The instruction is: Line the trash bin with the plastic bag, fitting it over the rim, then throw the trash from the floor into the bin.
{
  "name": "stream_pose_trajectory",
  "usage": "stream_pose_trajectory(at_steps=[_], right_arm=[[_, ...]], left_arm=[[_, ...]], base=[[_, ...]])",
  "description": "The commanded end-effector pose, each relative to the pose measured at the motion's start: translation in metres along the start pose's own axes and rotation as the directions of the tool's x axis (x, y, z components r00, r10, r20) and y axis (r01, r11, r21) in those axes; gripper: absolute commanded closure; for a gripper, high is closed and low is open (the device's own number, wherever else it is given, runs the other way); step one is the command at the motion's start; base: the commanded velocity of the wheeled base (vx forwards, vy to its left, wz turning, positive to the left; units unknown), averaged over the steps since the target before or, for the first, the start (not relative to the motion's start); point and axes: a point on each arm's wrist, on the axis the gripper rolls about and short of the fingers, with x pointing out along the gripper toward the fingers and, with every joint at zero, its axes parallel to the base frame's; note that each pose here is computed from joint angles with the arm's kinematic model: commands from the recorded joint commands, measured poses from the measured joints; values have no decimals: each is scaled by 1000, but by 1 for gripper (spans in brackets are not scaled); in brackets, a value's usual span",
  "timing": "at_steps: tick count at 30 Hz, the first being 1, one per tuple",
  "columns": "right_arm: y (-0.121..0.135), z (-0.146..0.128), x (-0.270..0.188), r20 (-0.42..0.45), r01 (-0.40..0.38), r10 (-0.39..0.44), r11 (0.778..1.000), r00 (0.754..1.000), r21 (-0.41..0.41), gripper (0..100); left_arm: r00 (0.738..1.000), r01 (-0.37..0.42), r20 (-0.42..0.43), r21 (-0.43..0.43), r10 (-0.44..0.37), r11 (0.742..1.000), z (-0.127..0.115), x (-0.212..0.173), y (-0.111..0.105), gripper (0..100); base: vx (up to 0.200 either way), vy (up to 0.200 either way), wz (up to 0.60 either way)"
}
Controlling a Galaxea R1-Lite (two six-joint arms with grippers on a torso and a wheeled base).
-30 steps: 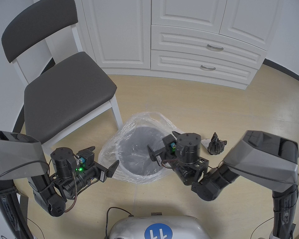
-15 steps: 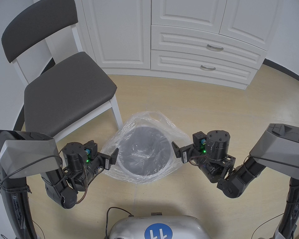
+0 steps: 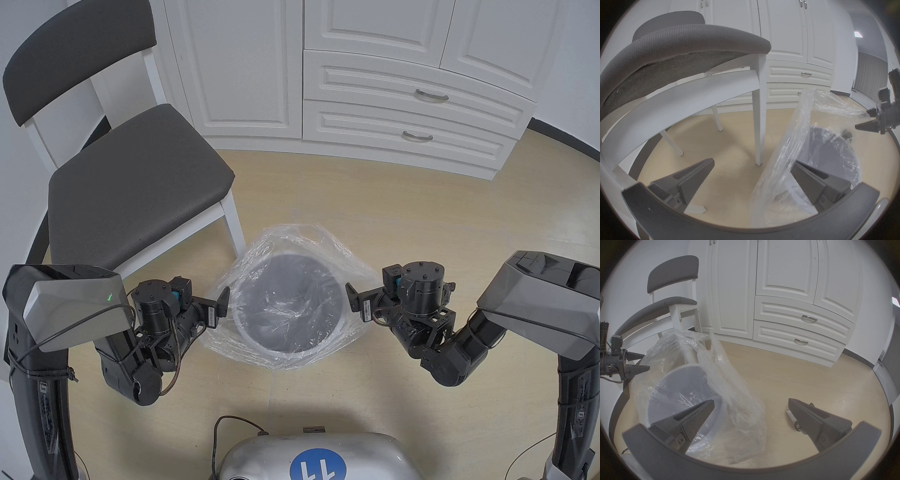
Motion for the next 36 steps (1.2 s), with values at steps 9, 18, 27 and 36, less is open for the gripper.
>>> stream_pose_trajectory(at_steps=[9,18,27,36], right_arm=[[-1,-5,21,27,30,-31,998,999,49,0],[4,1,36,75,18,-30,989,997,147,0],[-4,-14,70,101,56,-76,980,992,192,0],[-13,-35,107,126,91,-125,964,984,249,0]], left_arm=[[999,-28,25,-33,29,999,-2,15,5,0],[993,-108,49,-47,110,993,-6,34,4,0],[971,-213,89,-81,220,974,-15,64,5,0],[958,-246,117,-123,260,961,-15,76,4,0]], base=[[0,0,0],[0,0,0],[0,0,0],[0,0,0]])
